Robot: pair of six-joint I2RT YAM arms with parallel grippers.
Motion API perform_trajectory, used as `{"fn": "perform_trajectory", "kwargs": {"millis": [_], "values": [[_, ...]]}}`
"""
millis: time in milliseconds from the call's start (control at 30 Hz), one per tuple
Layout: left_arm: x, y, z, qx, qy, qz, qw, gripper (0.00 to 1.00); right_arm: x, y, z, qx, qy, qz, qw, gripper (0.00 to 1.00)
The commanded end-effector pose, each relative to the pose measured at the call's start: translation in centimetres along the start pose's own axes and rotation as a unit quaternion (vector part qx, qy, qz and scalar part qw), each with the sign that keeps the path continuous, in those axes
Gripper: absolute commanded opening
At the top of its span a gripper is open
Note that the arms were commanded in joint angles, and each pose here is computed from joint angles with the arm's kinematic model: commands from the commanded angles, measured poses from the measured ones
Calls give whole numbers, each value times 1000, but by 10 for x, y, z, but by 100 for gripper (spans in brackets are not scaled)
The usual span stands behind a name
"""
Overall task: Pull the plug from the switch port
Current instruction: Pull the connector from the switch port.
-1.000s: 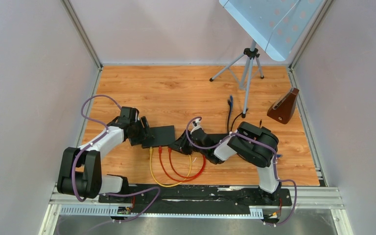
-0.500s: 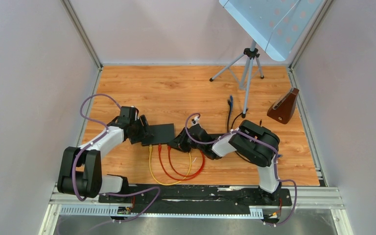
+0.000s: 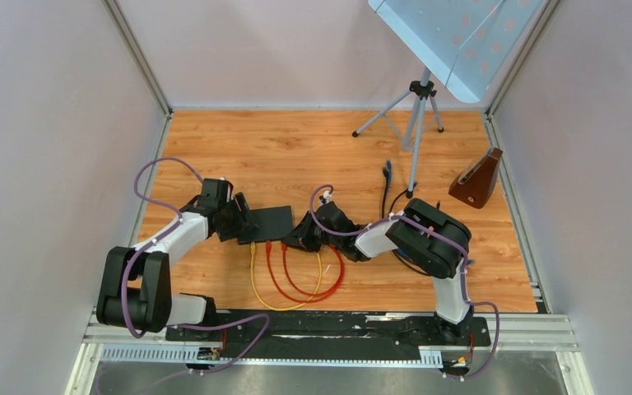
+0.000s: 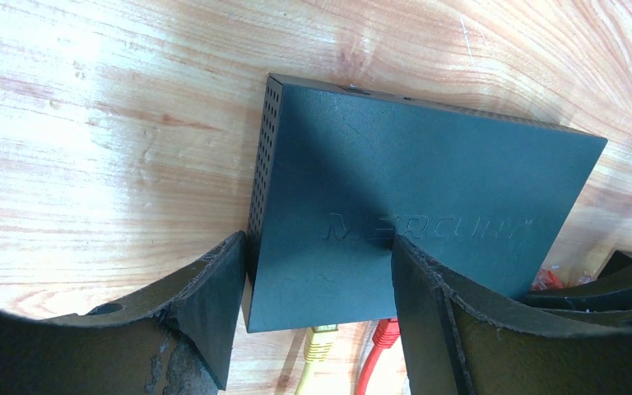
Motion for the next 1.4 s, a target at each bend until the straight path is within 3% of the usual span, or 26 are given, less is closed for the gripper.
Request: {"fn": "perform_trajectory", "kwargs": {"millis": [0, 167, 533, 1300, 1367], "values": [[7, -4, -20, 46, 8, 11, 999, 70, -36, -6, -6, 10, 16, -79, 997, 21], [7, -5, -20, 46, 7, 13, 999, 70, -42, -7, -5, 11, 2, -91, 996, 23], [7, -5, -19, 46, 7, 13, 999, 70, -32, -7, -7, 44, 39, -59, 997, 0], [10, -5, -19, 46, 0, 26, 999, 70, -5, -4, -5, 116, 172, -61, 976, 0], [11, -5, -20, 45, -1, 28, 999, 70, 2, 0, -3, 115, 197, -55, 972, 7]]}}
Point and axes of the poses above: each gripper's point midway between its finger pads, its own y axis back along the fingers, its own x axis along the line the jaws close on, z = x × y, the point moved 7 cm from there along y, back along the fingers
